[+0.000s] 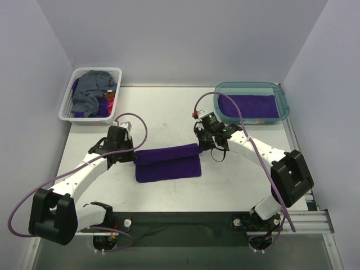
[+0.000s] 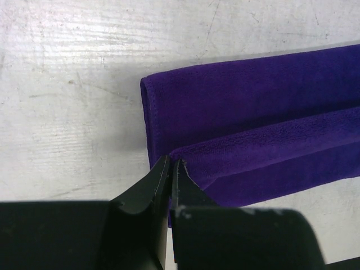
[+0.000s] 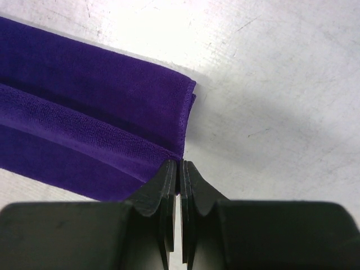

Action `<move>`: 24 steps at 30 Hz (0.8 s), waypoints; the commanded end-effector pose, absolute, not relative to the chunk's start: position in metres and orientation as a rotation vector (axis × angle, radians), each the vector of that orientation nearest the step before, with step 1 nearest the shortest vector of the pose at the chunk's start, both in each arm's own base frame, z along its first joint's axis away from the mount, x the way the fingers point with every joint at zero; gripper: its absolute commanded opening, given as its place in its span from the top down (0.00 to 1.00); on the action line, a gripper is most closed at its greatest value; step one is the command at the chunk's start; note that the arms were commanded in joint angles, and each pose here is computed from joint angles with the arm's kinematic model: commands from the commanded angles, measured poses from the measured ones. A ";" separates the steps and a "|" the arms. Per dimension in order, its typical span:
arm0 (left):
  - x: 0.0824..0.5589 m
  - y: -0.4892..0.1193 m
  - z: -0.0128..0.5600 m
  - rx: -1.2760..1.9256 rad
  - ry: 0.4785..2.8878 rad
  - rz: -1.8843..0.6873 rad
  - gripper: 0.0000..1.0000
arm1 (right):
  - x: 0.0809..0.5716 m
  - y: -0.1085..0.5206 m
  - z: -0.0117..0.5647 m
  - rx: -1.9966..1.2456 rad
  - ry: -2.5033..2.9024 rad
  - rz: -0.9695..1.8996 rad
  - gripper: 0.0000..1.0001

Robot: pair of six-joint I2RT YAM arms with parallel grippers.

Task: Fold and stack the towels
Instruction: Fold the towel

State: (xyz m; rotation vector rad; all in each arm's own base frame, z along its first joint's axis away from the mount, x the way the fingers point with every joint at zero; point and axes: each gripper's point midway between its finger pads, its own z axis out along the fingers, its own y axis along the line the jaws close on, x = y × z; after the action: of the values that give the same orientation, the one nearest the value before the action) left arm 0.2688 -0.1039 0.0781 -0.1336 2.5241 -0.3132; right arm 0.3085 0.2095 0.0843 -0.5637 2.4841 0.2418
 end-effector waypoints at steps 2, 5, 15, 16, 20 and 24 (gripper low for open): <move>0.265 -0.093 0.079 -0.173 2.514 -0.258 1.00 | 0.297 0.196 0.087 -0.498 2.507 0.230 1.00; 0.265 -0.093 0.074 -0.177 2.531 -0.247 1.00 | 0.289 0.198 0.078 -0.492 2.538 0.258 1.00; 0.261 -0.093 0.053 -0.168 2.611 -0.229 1.00 | 0.268 0.199 0.040 -0.474 2.672 0.286 1.00; 0.260 -0.093 0.051 -0.168 2.619 -0.227 1.00 | 0.267 0.199 0.035 -0.475 2.689 0.280 1.00; 0.259 -0.094 0.045 -0.163 2.646 -0.224 1.00 | 0.265 0.199 0.026 -0.482 2.720 0.272 1.00; 0.260 -0.095 0.045 -0.158 2.648 -0.226 1.00 | 0.263 0.197 0.019 -0.480 2.746 0.261 1.00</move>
State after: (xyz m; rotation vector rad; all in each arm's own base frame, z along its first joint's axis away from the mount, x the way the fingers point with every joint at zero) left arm 0.2587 -0.1013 0.0449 -0.1615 2.6491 -0.2692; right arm 0.2704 0.2099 0.0263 -0.4937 2.6949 0.3223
